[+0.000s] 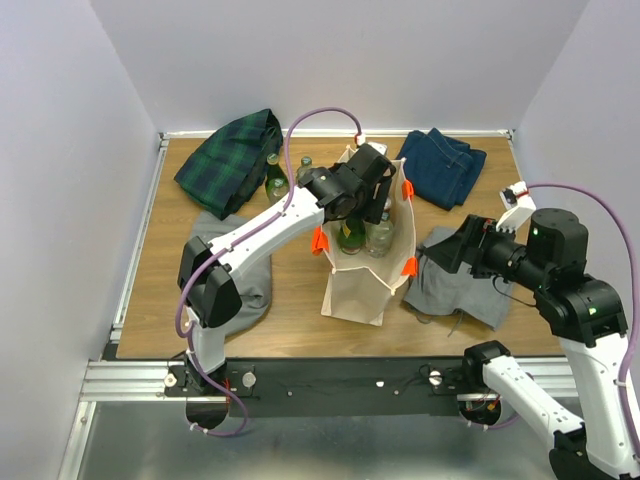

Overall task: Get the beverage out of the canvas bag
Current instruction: Adjust the drink in the canvas bag.

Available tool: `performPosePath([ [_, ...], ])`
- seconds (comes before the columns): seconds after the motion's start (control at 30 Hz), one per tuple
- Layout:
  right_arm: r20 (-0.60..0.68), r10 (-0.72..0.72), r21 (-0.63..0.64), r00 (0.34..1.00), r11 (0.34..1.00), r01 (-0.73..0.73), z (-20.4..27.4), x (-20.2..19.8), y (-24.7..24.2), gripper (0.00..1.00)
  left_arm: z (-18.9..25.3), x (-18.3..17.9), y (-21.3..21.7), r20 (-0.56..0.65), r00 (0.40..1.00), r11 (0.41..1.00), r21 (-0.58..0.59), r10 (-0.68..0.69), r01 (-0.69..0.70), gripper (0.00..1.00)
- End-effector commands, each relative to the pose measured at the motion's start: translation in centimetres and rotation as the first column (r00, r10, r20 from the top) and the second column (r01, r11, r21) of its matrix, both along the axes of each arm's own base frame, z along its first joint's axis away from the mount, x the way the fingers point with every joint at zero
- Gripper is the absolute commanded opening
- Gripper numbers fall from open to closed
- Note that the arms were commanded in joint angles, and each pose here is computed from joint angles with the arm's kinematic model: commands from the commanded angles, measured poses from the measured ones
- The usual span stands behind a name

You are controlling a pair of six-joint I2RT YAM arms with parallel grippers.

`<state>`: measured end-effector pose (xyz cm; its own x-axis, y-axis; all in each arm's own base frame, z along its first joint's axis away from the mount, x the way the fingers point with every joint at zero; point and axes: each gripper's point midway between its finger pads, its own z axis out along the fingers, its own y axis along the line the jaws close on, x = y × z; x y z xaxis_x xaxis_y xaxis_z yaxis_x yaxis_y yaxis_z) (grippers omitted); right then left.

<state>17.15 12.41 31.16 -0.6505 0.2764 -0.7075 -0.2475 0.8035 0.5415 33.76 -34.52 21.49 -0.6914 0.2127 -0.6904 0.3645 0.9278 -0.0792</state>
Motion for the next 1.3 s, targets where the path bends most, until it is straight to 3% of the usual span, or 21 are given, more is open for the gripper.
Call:
performPosePath([
  [0.0,0.010,-0.035,-0.025,0.999,0.999,0.035,0.2,-0.2,-0.8,0.96,2.0,0.5,0.9,0.050,0.998,0.999,-0.035,0.042,-0.041,0.85],
  [0.2,0.010,-0.045,-0.036,0.999,0.998,0.045,-0.1,-0.3,-1.1,0.96,1.6,1.0,0.8,0.044,0.998,0.998,-0.032,0.048,-0.047,0.78],
  [0.7,-0.005,-0.056,-0.069,0.998,0.996,0.055,-0.9,0.1,-1.4,0.96,0.0,1.5,0.4,0.014,0.999,0.999,-0.014,0.052,-0.052,0.77],
  [0.93,-0.010,-0.059,-0.072,0.998,0.996,0.058,-1.1,0.1,-1.5,0.96,-0.7,1.6,0.1,0.002,0.999,0.999,-0.007,0.048,-0.048,0.71],
  [1.0,-0.007,-0.060,-0.071,0.998,0.996,0.059,-1.0,0.1,-1.5,0.96,-0.7,1.7,0.0,0.002,0.999,0.999,-0.009,0.047,-0.047,0.64],
  [1.27,-0.014,-0.061,-0.075,0.998,0.995,0.060,-1.3,0.0,-1.5,0.96,-1.1,1.7,-0.1,-0.008,0.999,0.999,0.001,0.042,-0.042,0.61],
])
